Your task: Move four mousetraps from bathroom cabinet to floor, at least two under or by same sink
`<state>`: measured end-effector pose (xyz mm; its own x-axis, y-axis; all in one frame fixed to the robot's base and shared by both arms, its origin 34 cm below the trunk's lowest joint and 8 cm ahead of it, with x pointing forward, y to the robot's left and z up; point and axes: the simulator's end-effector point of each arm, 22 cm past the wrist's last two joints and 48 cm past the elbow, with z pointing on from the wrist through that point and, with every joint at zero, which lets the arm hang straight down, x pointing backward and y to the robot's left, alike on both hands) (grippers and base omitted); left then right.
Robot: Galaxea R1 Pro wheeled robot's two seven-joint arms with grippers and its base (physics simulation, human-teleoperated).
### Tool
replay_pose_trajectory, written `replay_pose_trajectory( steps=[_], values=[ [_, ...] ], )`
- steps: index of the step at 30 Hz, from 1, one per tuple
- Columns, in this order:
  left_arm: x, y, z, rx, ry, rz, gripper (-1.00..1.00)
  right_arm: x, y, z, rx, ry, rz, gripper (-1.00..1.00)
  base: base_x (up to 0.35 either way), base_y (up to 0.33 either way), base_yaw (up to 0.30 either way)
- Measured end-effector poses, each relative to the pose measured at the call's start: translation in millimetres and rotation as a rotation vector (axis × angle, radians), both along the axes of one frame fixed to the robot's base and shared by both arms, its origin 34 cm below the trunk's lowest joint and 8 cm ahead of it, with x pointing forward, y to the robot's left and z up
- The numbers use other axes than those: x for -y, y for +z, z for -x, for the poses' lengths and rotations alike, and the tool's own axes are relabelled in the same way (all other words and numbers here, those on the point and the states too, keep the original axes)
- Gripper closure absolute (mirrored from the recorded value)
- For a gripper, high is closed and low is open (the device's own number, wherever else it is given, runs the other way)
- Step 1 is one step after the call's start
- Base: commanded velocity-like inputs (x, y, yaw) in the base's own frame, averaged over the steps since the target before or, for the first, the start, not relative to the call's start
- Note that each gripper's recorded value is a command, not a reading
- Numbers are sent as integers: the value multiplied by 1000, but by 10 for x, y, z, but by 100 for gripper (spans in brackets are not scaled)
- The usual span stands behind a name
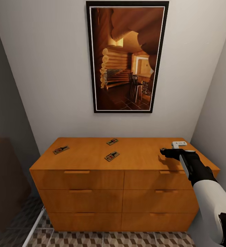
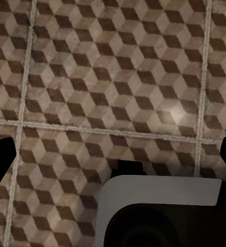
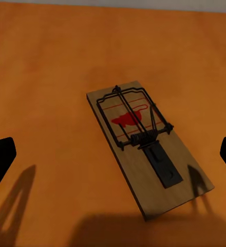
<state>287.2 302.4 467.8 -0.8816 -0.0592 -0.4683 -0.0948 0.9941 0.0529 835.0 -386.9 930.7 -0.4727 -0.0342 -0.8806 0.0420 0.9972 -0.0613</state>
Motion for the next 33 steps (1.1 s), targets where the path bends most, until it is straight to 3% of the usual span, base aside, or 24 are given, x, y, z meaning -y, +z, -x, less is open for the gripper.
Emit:
replay_pose_trajectory(
  steps=[33],
  values=[
    [3, -8, 19, -5, -3, 0, -100, 6, -40, -5, -6, -1, 2, -100, 6, -15, 0]
  ],
)
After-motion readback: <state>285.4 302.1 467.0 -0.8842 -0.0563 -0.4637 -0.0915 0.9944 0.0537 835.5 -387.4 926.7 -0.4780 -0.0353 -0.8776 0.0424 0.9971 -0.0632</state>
